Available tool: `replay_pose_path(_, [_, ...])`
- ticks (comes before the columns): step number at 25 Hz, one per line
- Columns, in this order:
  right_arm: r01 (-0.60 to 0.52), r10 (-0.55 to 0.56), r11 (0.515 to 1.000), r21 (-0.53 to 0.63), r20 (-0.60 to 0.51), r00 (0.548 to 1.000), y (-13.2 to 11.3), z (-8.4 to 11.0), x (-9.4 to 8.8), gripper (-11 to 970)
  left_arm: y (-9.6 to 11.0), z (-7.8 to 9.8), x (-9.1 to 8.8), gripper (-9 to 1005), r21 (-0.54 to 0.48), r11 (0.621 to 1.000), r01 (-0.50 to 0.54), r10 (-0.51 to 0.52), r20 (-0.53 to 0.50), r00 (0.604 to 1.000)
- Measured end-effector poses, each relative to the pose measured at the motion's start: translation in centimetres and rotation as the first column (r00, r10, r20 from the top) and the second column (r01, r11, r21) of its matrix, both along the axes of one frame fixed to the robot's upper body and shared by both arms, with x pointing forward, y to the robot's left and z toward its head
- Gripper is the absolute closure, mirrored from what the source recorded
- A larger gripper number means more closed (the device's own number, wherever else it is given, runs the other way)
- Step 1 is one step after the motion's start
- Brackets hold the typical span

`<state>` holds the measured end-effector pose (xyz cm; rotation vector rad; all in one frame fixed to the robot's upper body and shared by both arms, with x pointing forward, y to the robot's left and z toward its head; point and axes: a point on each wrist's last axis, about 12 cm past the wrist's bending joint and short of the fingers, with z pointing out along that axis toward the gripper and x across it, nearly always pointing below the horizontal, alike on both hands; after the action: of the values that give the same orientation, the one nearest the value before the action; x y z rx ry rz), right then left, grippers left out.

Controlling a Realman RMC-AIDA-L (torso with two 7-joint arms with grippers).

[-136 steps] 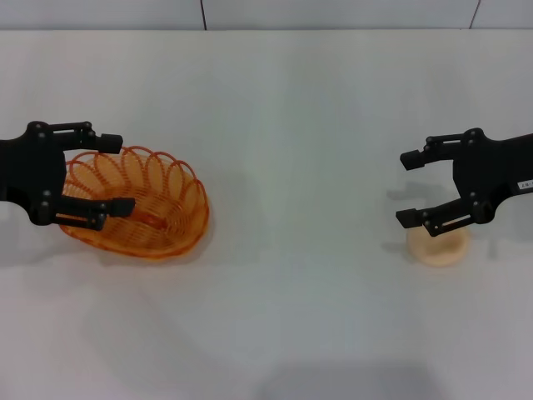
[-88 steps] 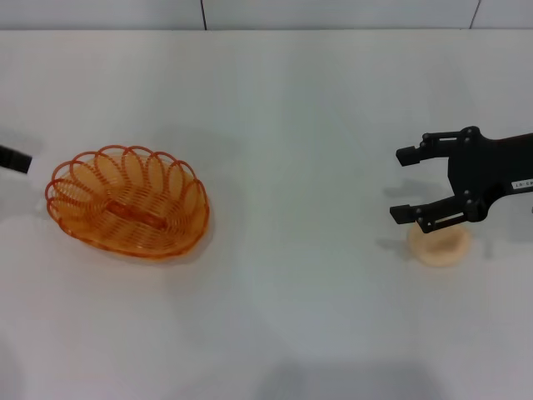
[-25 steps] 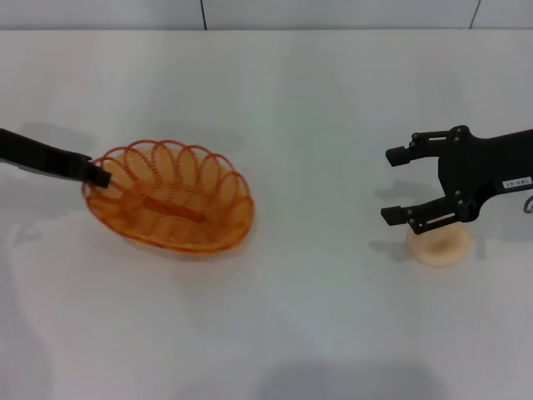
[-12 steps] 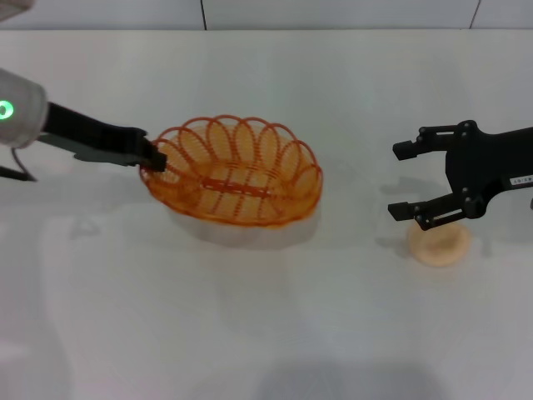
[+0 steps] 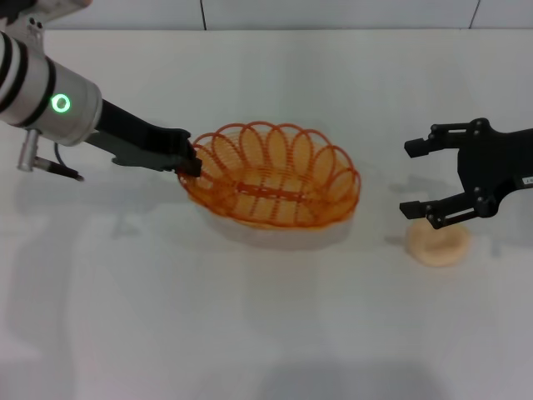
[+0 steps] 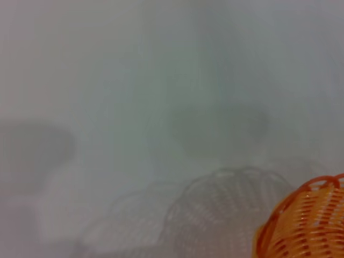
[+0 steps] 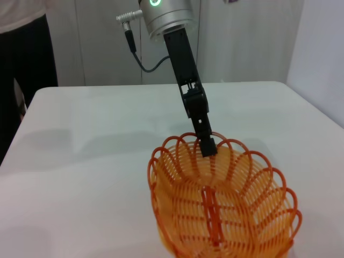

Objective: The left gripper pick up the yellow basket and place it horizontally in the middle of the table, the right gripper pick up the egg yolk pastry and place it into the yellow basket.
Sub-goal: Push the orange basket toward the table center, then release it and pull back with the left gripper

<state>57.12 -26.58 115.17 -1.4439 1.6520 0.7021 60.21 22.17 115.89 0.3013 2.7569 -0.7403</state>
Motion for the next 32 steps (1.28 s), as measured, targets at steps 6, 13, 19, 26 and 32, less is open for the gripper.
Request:
replay_pose_path(6, [0.004, -0.003, 1.000, -0.005, 0.005, 1.000, -0.2, 0.0, -0.1, 109, -1.5, -1.0, -0.7, 919, -0.041, 0.999, -0.012, 0.012, 0.004, 1.000])
replay_pose_path(13, [-0.003, 0.003, 1.000, -0.010, 0.013, 1.000, -0.3, -0.1, -0.2, 110, -2.6, -2.3, -1.3, 914, -0.060, 0.998, -0.026, 0.025, -0.022, 0.999])
replay_pose_path(19, [-0.007, 0.007, 1.000, -0.013, 0.019, 1.000, -0.3, -0.1, -0.2, 111, -2.7, -3.4, -1.9, 909, -0.067, 0.996, -0.063, 0.060, -0.040, 0.997])
replay_pose_path(26, [-0.001, 0.002, 1.000, -0.016, 0.016, 1.000, -0.5, -0.3, -0.3, 112, -2.2, -4.2, -2.2, 904, -0.078, 0.993, -0.094, 0.090, -0.052, 0.995])
replay_pose_path(32, [-0.006, 0.007, 1.000, -0.019, 0.014, 1.000, -0.5, -0.3, -0.4, 113, -2.4, -4.7, -2.3, 900, -0.053, 0.996, -0.065, 0.062, -0.059, 0.996])
